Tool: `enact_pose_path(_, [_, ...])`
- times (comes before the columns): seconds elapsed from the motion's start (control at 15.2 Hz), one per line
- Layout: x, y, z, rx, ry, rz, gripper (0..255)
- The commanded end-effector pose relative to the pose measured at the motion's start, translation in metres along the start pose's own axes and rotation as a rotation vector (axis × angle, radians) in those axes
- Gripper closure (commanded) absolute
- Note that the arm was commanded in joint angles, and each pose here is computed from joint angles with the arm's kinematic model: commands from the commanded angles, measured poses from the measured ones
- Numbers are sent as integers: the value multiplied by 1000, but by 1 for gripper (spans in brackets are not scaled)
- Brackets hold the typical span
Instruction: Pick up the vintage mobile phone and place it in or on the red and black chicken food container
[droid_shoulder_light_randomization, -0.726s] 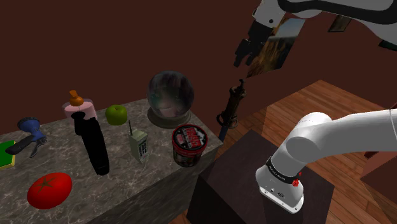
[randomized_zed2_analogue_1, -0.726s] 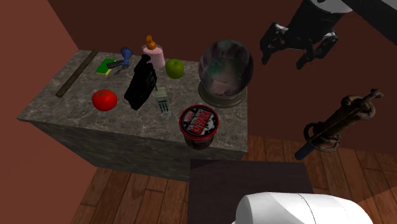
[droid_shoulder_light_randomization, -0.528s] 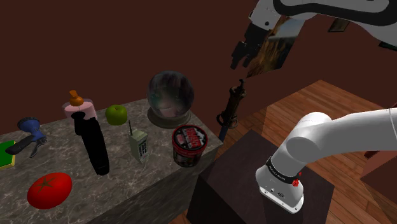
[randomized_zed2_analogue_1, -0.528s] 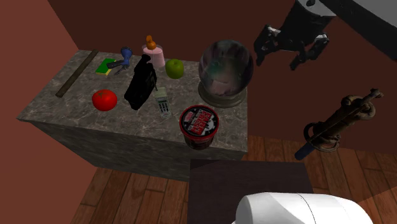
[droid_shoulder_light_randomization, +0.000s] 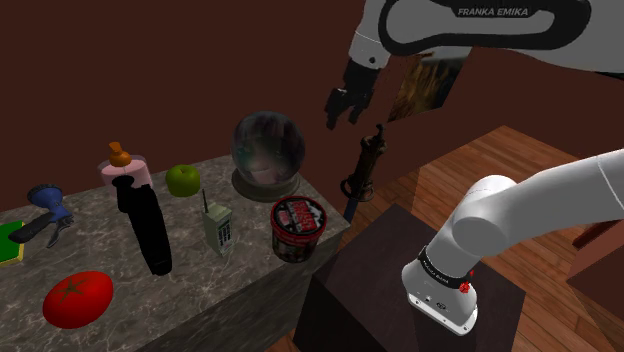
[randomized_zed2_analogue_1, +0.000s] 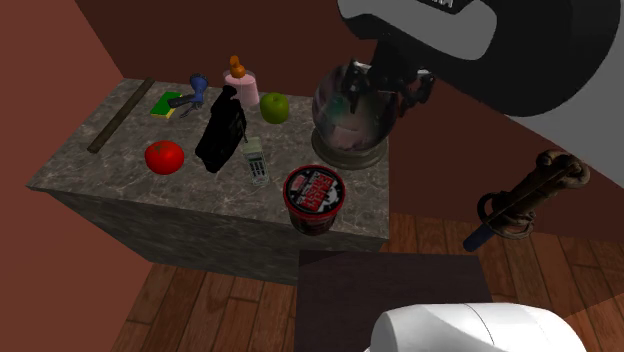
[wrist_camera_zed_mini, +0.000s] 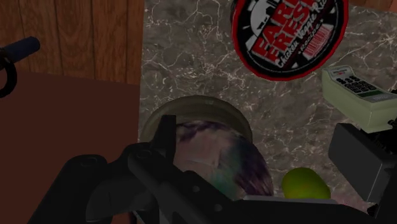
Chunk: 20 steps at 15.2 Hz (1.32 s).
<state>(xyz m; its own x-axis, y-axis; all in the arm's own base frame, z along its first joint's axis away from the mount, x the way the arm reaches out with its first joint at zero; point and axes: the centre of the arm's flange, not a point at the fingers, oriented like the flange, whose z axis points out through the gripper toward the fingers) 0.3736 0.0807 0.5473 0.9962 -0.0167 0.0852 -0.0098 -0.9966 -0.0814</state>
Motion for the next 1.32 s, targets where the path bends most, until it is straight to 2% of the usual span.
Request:
enact_pose_path(0.0, [8, -21, 15, -5, -9, -4, 0])
enact_pose_path(1.25, [74, -211, 183, -62, -107, -46, 0])
